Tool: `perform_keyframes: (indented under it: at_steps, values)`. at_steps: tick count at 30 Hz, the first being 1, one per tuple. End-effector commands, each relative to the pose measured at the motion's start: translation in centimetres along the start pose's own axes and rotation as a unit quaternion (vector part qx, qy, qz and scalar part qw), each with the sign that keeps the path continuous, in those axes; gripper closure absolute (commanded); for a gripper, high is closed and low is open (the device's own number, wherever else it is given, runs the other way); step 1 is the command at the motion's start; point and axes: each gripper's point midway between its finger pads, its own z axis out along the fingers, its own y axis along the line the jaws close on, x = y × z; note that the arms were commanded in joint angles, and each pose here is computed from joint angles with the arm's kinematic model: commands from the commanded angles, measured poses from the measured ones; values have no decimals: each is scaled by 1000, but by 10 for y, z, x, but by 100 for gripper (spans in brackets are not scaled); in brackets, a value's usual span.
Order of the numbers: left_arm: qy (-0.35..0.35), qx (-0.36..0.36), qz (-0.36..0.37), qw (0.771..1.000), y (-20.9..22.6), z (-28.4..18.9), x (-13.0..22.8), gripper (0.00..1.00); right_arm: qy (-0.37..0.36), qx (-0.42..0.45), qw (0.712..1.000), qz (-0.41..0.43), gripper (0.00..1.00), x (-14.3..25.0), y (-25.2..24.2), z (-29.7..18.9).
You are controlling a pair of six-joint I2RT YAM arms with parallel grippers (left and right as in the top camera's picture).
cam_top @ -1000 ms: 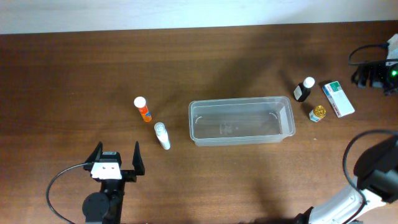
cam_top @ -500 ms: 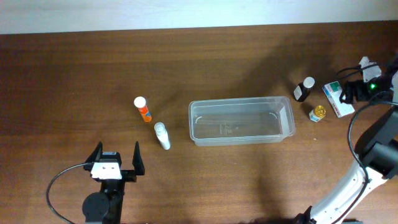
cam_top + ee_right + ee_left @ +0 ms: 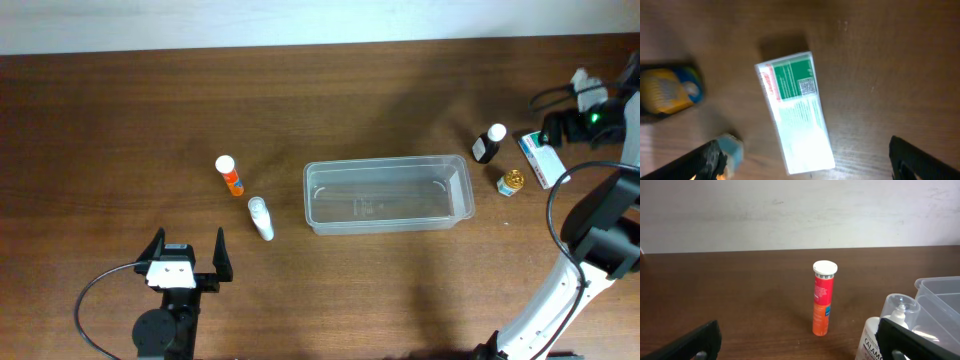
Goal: Pack container
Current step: 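Move the right gripper over the dark brown bottle, then lower the right gripper and grasp the brown bottle by its cap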
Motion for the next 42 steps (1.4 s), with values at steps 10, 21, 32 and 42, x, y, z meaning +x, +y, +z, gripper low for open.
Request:
perform_keyframes:
  at_steps: [10,21,32,42]
  values:
    - [0,6,7,1000,-2,0,1,1,-26,-69,996,-49,12,-44,103,-74]
    - [0,6,7,1000,-2,0,1,1,63,13,998,-13,2,-33,141,-57]
    - [0,6,7,1000,-2,0,1,1,69,-26,997,1,5,-31,149,-35]
    - [0,6,7,1000,-2,0,1,1,96,-25,995,4,19,-17,144,16]
